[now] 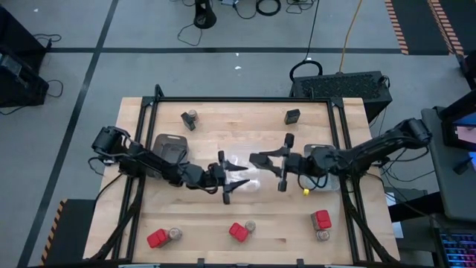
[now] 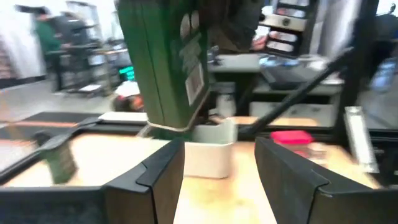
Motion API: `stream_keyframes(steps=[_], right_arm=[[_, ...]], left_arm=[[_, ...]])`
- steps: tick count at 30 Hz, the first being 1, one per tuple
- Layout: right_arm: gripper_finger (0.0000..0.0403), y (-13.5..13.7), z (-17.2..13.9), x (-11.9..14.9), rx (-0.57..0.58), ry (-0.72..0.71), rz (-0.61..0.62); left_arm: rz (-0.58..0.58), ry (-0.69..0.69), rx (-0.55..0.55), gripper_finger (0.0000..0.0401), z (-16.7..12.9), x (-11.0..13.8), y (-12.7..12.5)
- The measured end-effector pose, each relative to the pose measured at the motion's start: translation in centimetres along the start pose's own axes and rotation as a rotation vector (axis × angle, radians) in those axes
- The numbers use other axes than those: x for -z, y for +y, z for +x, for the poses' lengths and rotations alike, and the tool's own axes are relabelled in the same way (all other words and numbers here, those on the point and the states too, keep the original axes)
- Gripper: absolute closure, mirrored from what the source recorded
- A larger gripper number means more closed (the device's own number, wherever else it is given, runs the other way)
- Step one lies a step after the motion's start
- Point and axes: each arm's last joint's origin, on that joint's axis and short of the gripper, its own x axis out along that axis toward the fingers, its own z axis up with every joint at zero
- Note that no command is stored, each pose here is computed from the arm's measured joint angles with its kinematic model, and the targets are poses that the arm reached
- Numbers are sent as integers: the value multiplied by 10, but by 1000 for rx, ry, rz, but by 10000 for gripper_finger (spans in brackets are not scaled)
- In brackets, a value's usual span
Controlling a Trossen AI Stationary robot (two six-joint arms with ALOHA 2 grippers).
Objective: Sort spices by type
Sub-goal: Put the black seasoning can into the gray bin
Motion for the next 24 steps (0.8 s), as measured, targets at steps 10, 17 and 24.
stream_keyframes(steps=[10, 17, 24], right_arm=[[285, -35, 0, 31, 301, 253, -59], [285, -82, -16, 80, 539, 198, 102], [286, -93, -21, 110, 689, 178, 191]], left_arm=[[30, 60, -61, 199, 0, 5, 4], [45, 98, -61, 199, -6, -8, 7], [46, 101, -62, 199, -9, -13, 9]])
